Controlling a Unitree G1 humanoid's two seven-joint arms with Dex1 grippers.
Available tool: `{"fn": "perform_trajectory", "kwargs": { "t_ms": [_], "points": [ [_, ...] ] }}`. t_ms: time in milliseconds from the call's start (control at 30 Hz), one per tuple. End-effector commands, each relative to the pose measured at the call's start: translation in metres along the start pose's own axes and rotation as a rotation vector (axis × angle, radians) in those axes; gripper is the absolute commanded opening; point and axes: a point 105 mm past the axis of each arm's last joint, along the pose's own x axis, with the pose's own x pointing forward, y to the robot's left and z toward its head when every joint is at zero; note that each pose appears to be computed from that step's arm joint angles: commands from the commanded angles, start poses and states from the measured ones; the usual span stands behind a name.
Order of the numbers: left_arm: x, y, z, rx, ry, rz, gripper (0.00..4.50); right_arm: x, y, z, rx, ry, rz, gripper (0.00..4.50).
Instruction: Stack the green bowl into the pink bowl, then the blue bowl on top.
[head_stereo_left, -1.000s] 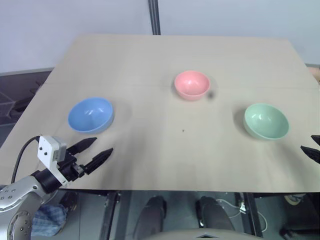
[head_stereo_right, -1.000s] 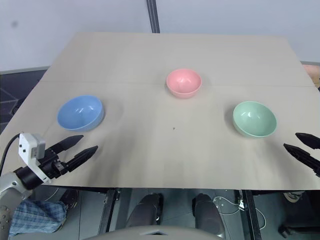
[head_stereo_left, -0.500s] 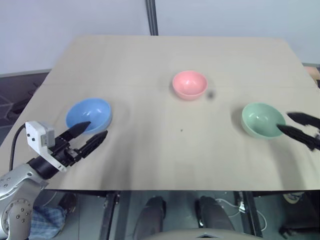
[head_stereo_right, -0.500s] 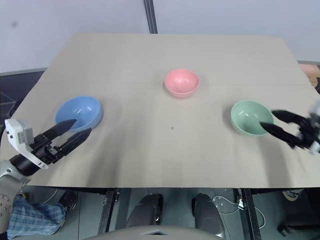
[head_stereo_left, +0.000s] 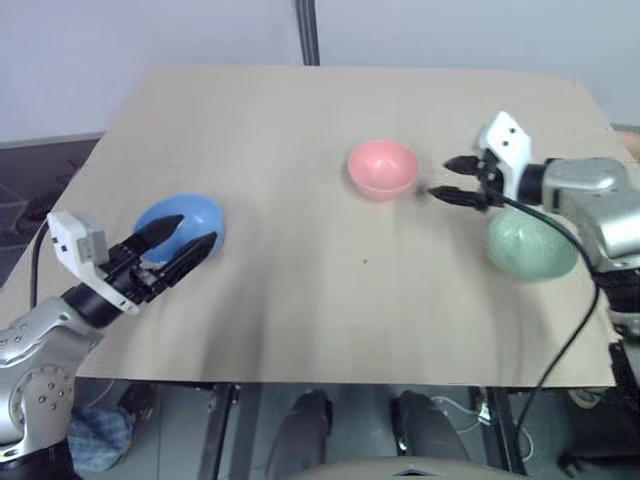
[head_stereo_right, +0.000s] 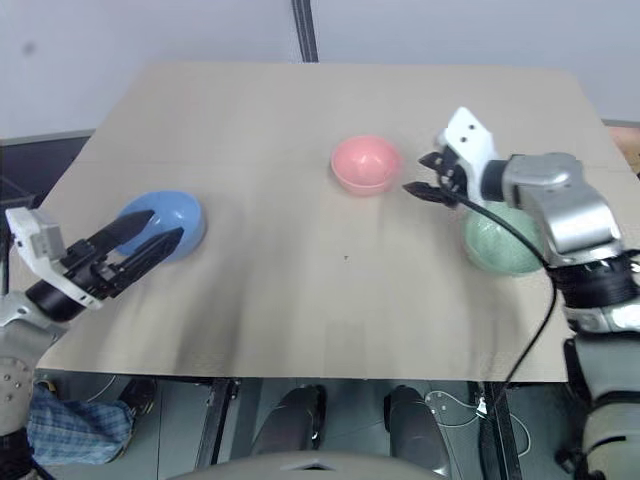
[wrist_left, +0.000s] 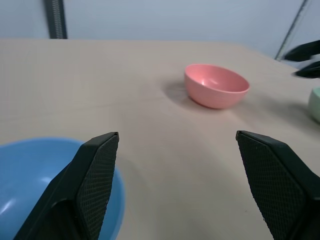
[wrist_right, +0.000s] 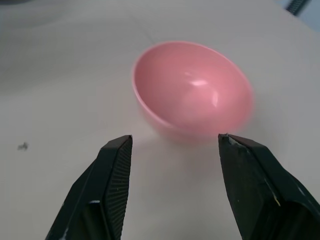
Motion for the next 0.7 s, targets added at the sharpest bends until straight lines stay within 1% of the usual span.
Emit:
{"fn": "perform_trajectory", "kwargs": {
  "t_ms": [33, 233, 333, 500, 533, 600, 700],
  "points": [
    [0.013, -0.009, 0.006, 0.038, 0.01, -0.073, 3.97, 0.024, -0.005, 0.004, -0.14, 0.073, -0.009, 2.85],
    [0.024, -0.015, -0.004, 0.043, 0.06, -0.139, 3.97, 0.061, -0.007, 0.01, -0.23, 0.153, -0.002, 2.85],
    [0.026, -0.017, -0.006, 0.041, 0.065, -0.157, 3.97, 0.074, -0.009, 0.011, -0.268, 0.197, -0.015, 2.85],
    [0.031, -0.02, -0.007, 0.039, 0.061, -0.172, 3.97, 0.088, -0.001, 0.022, -0.325, 0.187, 0.007, 2.85],
    [0.031, -0.02, -0.008, 0.039, 0.062, -0.175, 3.97, 0.09, 0.002, 0.025, -0.335, 0.177, 0.014, 2.33],
    [0.031, -0.02, -0.009, 0.037, 0.062, -0.178, 3.97, 0.093, 0.006, 0.03, -0.347, 0.163, 0.03, 1.61],
    [0.032, -0.02, -0.009, 0.035, 0.062, -0.178, 3.97, 0.096, 0.012, 0.036, -0.36, 0.143, 0.05, 0.12]
  ]
}}
